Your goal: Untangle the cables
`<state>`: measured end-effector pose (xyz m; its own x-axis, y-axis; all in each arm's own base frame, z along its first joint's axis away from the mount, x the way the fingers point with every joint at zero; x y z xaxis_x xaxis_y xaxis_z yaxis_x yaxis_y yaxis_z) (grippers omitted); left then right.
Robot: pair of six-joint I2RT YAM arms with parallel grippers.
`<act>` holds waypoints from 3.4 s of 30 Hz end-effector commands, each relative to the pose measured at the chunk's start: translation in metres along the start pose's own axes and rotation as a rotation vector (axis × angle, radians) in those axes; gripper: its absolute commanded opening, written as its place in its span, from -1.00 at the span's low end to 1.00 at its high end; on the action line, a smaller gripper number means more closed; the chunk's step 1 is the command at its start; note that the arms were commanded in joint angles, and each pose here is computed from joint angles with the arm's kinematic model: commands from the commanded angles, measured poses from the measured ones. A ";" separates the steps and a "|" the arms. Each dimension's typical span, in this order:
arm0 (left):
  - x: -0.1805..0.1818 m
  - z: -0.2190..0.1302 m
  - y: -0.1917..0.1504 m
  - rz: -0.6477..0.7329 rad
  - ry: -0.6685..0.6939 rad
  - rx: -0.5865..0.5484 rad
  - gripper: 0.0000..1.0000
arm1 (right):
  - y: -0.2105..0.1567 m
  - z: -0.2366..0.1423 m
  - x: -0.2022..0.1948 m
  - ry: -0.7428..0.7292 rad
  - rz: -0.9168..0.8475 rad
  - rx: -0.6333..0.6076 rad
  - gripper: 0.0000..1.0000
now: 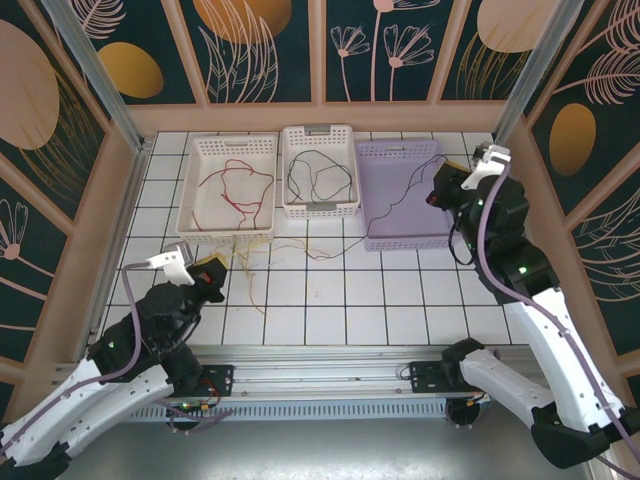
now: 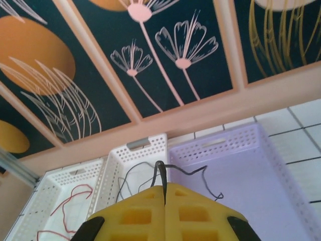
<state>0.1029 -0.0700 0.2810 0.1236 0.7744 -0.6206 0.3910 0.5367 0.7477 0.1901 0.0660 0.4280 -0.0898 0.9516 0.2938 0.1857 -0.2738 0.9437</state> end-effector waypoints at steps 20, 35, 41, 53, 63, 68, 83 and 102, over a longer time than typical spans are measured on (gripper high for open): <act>-0.001 -0.030 0.051 0.194 0.255 -0.166 -1.00 | 0.065 -0.068 -0.019 -0.250 -0.119 -0.146 -1.00; -0.002 -0.037 0.068 0.280 0.393 -0.244 -1.00 | 0.069 -0.095 -0.033 -0.362 -0.125 -0.178 -1.00; -0.007 -0.039 0.079 0.314 0.458 -0.290 -1.00 | 0.070 -0.107 -0.038 -0.401 -0.135 -0.181 -1.00; -0.025 -0.015 0.072 0.321 0.386 -0.258 -1.00 | 0.062 -0.120 -0.041 -0.354 -0.140 -0.149 -1.00; -0.049 0.038 0.032 0.293 0.192 -0.064 -1.00 | 0.040 -0.088 -0.015 -0.060 -0.120 -0.055 -1.00; -0.062 0.063 0.006 0.262 0.022 0.060 -1.00 | 0.041 -0.080 -0.002 0.058 -0.108 -0.041 -1.00; -0.076 0.106 -0.046 0.199 -0.159 0.302 -1.00 | 0.057 -0.064 0.032 0.335 -0.028 -0.027 -1.00; -0.175 0.119 0.018 0.318 -0.470 0.156 -1.00 | 0.052 -0.084 0.017 0.292 0.000 -0.079 -1.00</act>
<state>0.1915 -0.2227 0.3465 0.5384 0.7078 -0.4573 0.4721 0.1962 0.8594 0.1243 0.0625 0.4882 -0.3775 0.8770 0.2974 0.1578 -0.2556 0.9538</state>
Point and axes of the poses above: each hand's point on the last joint's axis, 136 mm out from that joint toward the fingers, its own z axis out along the fingers, its own x axis along the line the jaws close on, y = z × x, the point moved 10 cm from there along -z, back along the fingers, and after that the axes turned 5 degrees about -z, right-handed, at the moved point
